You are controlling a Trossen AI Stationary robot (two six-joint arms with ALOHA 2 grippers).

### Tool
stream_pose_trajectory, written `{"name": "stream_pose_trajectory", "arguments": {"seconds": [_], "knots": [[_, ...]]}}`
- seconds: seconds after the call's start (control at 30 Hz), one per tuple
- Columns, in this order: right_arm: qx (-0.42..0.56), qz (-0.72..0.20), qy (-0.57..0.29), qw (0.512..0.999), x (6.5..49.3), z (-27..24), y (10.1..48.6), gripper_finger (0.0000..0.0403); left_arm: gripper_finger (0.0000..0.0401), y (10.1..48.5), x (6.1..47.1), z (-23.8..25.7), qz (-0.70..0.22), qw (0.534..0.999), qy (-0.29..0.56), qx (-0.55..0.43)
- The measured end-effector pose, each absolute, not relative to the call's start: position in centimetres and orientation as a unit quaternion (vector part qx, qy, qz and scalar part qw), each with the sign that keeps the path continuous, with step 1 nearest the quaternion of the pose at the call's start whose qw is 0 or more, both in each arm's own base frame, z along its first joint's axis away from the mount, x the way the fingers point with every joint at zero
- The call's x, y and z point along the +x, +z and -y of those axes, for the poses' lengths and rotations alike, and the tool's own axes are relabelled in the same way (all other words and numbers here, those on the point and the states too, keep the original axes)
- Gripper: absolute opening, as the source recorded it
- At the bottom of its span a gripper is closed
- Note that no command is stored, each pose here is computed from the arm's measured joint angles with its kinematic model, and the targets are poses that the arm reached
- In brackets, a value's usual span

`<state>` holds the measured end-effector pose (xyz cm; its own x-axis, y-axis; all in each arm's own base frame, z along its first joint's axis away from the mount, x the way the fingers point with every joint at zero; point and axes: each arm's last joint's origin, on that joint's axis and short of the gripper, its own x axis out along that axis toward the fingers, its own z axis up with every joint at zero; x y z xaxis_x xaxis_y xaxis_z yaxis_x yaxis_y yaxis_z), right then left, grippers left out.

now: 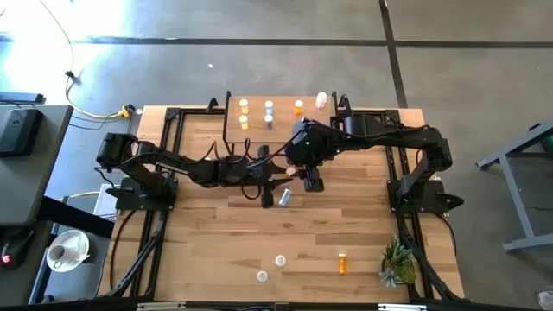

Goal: Pick and place medicine bottles onto shelf by color
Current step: Put the top orange pill bottle on the shelf aligned with the other orange pill bottle

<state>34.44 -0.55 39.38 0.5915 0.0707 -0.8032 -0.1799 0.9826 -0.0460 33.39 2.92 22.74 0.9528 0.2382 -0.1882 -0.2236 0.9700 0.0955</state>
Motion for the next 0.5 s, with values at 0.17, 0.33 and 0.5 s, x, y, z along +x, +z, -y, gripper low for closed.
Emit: {"name": "stream_pose_trajectory", "arguments": {"seconds": [0.17,0.33,0.5], "knots": [[-0.065,-0.444,0.068,0.891,34.49,0.39,39.4,0.0177,0.0085,23.02,33.44,-2.91,-0.087,0.988,0.116,0.047],[-0.068,-0.443,0.054,0.892,34.73,0.47,39.3,0.0177,0.0085,23.22,33.48,-2.85,-0.076,0.989,0.116,0.048],[-0.067,-0.443,0.053,0.893,34.74,0.47,39.3,0.0177,0.0085,23.65,33.53,-2.86,-0.054,0.991,0.117,0.045]]}}
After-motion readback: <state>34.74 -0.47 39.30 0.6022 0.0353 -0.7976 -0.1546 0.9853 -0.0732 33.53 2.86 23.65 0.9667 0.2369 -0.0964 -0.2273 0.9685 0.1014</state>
